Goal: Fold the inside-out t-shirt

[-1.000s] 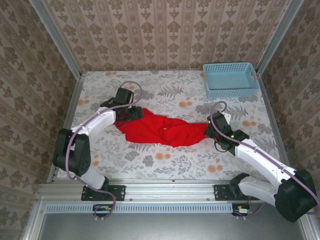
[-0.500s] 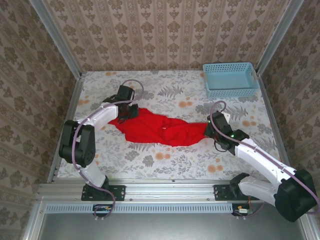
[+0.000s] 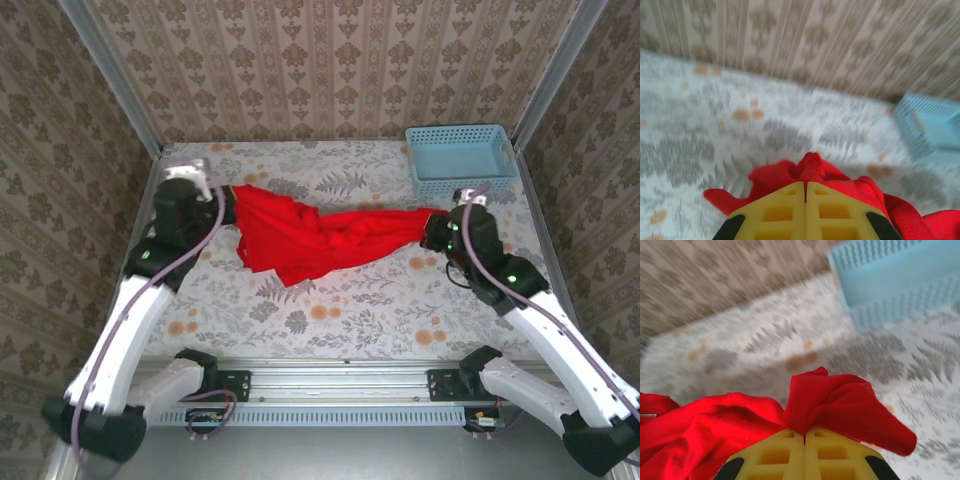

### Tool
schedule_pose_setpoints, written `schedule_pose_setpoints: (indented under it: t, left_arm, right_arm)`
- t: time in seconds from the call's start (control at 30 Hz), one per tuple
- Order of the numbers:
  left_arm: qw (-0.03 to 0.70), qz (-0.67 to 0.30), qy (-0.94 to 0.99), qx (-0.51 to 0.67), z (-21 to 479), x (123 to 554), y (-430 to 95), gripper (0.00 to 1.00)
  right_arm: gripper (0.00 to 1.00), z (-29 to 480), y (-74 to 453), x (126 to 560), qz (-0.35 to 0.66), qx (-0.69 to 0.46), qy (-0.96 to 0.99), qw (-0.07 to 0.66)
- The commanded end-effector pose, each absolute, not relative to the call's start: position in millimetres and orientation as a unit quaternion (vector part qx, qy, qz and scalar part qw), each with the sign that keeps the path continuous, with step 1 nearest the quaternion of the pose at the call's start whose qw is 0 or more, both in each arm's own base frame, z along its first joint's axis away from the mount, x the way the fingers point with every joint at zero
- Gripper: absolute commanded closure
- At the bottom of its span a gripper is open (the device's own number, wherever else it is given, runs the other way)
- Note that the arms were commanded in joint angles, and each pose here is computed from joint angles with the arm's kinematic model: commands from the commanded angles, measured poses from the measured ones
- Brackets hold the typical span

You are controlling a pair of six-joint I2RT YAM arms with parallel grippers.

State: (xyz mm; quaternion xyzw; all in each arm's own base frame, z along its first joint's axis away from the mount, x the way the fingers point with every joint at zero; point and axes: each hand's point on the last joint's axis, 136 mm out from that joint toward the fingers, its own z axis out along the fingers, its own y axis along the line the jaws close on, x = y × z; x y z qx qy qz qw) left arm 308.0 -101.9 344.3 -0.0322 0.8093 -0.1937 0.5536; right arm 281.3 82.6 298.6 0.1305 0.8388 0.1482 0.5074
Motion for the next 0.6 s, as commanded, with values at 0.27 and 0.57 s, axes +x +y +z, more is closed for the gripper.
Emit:
schedule_pose_setpoints:
  t: [0.27,0.57]
  left_arm:
    - [0.703,-0.244,0.668,-0.008,478,199,-67,1.00]
    - [0.746,-0.247,0.618,-0.004,522,180,-59,1.00]
  right_arm:
    - [1.00,451,73,210,0.265,0.075,0.734,0.621]
    - [1.00,512,57,186,0.277,0.079,0.683,0.671]
